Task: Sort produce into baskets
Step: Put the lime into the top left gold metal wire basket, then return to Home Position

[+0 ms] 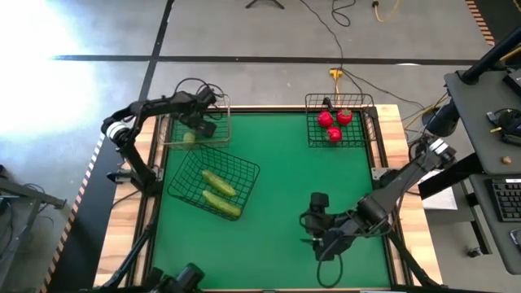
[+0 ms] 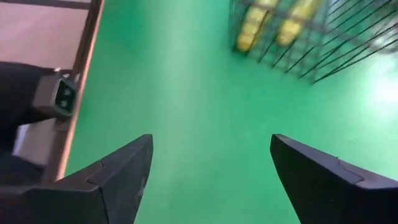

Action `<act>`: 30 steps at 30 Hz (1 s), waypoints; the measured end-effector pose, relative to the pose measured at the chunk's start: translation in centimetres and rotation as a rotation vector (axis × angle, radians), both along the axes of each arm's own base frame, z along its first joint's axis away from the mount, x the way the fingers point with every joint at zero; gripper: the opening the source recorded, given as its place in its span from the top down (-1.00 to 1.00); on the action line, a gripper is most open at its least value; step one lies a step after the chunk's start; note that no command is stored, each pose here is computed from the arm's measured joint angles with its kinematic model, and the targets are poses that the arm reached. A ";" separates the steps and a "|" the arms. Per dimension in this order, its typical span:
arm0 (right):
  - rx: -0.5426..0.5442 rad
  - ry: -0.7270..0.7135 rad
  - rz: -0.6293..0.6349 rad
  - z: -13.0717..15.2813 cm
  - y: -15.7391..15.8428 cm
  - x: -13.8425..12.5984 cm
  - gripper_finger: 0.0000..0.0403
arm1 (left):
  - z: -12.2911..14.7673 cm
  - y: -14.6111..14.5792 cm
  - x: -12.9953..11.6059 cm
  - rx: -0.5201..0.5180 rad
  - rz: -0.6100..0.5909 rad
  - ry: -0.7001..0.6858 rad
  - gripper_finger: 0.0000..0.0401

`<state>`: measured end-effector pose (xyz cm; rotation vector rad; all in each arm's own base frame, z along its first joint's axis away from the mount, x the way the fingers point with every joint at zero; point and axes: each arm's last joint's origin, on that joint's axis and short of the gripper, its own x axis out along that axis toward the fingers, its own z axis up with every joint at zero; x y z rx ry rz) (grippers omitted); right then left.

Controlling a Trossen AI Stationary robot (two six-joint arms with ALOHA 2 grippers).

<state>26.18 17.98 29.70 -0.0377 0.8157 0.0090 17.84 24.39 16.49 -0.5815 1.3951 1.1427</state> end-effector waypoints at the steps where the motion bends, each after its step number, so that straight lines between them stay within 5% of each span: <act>1: -0.027 -0.011 0.003 0.1 -0.2 0.0 -0.57 | -0.1 0.0 0.0 -0.002 -0.004 0.010 0.12; 10: -0.199 0.005 0.048 -0.2 -3.0 2.0 -0.52 | 0.8 -0.5 -0.4 -0.011 -0.058 0.045 -0.24; 16: -0.239 0.032 0.109 -0.8 -6.4 3.8 -0.23 | 4.3 -2.5 -1.1 0.011 -0.124 0.023 -0.35; 22: -0.121 0.029 0.211 -3.7 -11.9 5.7 0.40 | 10.3 -7.0 -1.8 0.111 -0.224 -0.311 -0.37; 26: -0.050 -0.068 0.217 -5.8 -16.0 6.3 0.84 | 12.4 -11.6 -1.7 0.223 -0.431 -0.599 -0.37; 30: 0.013 -0.203 0.192 -6.6 -18.6 5.2 0.93 | 12.3 -16.6 -2.4 0.314 -0.684 -0.787 -0.37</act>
